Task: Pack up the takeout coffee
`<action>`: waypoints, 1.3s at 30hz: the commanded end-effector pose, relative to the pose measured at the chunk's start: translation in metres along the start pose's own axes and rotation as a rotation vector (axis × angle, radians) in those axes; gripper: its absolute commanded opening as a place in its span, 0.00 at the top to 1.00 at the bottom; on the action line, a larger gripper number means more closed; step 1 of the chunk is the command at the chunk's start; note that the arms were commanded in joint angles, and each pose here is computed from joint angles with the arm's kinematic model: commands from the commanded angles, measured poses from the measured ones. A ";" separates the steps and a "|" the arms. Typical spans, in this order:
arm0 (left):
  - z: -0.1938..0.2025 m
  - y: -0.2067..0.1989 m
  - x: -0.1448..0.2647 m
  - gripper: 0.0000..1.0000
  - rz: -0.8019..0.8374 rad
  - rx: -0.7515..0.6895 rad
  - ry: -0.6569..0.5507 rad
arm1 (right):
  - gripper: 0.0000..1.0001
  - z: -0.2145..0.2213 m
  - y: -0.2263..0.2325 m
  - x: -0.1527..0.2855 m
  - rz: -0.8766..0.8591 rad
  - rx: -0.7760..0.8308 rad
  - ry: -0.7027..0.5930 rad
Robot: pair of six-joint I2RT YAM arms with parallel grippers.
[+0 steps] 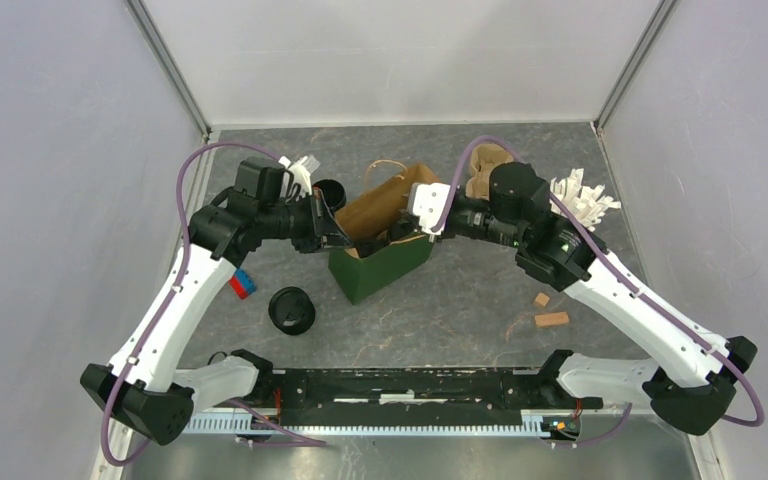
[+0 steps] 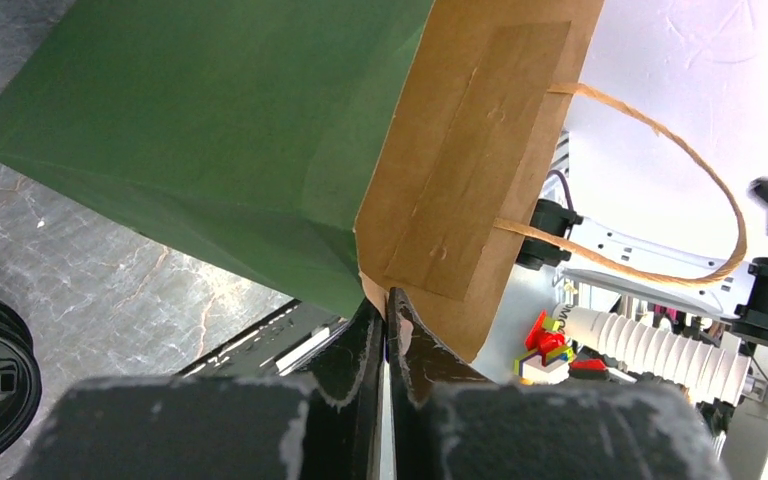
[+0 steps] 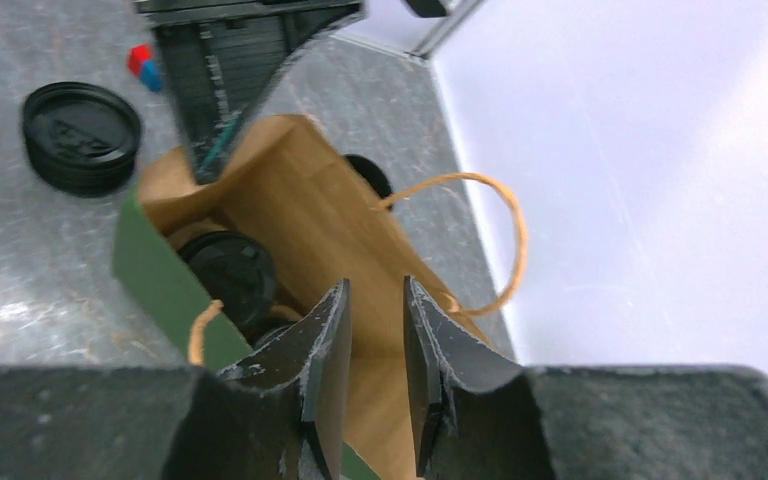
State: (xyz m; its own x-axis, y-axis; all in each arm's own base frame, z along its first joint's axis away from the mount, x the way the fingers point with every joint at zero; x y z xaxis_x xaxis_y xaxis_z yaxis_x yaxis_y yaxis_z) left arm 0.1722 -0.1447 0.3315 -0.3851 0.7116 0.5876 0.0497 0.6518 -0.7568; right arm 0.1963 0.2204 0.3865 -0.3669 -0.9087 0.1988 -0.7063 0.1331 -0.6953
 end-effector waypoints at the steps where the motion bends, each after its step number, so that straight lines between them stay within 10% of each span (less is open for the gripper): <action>1: -0.001 -0.007 0.008 0.91 -0.005 0.039 -0.031 | 0.69 -0.012 -0.034 0.011 0.227 0.033 0.022; 13: 0.001 -0.003 0.010 0.78 -0.048 0.060 -0.049 | 0.58 -0.009 -0.043 0.024 0.485 -0.147 0.039; 26: -0.005 -0.018 0.039 0.50 -0.105 -0.014 -0.128 | 0.25 0.039 -0.022 0.051 0.809 -0.450 0.443; 39: -0.023 -0.039 0.078 0.24 -0.133 -0.238 -0.340 | 0.29 0.054 -0.036 0.065 0.844 -0.519 0.799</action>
State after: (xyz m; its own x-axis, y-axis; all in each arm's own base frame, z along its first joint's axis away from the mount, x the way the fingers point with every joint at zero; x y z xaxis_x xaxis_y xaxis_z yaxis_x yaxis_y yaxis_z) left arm 0.1627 -0.1191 0.4012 -0.6086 0.5619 0.5603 0.0982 0.7540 -0.6495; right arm 0.2304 0.1565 0.3784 -0.9476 -0.1241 0.2943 -0.2599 0.8349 -0.4851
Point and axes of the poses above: each gripper's point midway between its finger pads, its own x axis back along the fingers, its own y axis along the line the jaws close on, z = x × y, the point moved 9 cm from there along x, back along the fingers, and after that the axes turned 10 degrees about x, right-handed, at the moved point
